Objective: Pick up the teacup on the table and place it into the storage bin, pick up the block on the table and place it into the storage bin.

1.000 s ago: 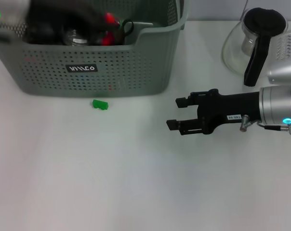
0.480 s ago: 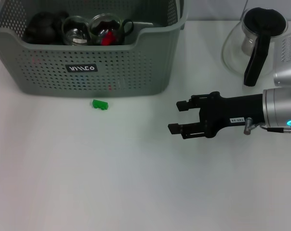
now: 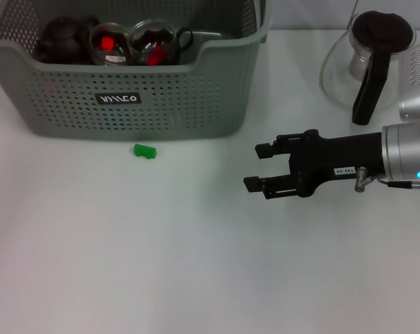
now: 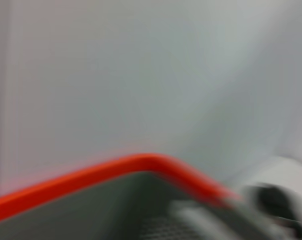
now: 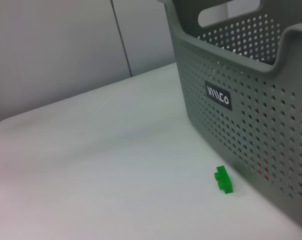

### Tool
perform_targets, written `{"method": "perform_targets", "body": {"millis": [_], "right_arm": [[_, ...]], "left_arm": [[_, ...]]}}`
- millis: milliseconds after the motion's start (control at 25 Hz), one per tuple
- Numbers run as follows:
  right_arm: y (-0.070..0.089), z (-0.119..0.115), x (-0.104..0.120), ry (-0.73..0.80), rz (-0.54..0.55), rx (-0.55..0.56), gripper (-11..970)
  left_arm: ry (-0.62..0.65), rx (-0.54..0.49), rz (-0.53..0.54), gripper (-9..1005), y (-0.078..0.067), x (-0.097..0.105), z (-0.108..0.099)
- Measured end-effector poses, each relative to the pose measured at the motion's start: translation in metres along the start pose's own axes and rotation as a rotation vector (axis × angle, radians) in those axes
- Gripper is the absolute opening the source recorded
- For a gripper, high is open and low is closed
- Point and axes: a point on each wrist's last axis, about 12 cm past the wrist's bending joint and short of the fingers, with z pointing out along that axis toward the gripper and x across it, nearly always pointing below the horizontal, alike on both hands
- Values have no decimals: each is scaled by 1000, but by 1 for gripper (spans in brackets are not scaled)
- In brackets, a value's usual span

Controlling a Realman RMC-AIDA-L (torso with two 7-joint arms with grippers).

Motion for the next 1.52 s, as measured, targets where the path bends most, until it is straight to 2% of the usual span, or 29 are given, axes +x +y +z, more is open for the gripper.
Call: {"method": "perform_targets", "body": {"millis": [40,120,240,320,400,520,600,760,920,1200,1520], "right_arm": [[0,0,0,0,-1,3,766],[-1,-1,0,-3,-2,10,766],[-3,-3,0,-9,1,25,766],[-4,-4,1,-11,4,31,766],[-5,-5,1,-13,6,38,766],[-6,-6,1,-16,10,44,765],[-6,-7,2,-16,10,46,765],[-8,-7,-1,-17,3,55,765],[-11,-9,-5,-13,-9,63,765],[-15,-11,-8,-11,-20,74,766],[-16,-9,-12,-11,-16,73,765]], "left_arm": [[-1,32,19,591,-5,1,-3],[-6,158,113,651,-28,10,-18],[18,299,222,766,-54,25,-33],[62,385,263,842,-67,38,-37],[97,440,262,891,-74,49,-36],[144,486,201,965,-75,69,-26],[177,491,127,964,-70,86,-14],[215,427,6,961,-56,113,7],[241,354,-29,961,-45,133,21],[326,329,100,961,-41,149,29],[440,303,297,962,-46,145,49]]}}
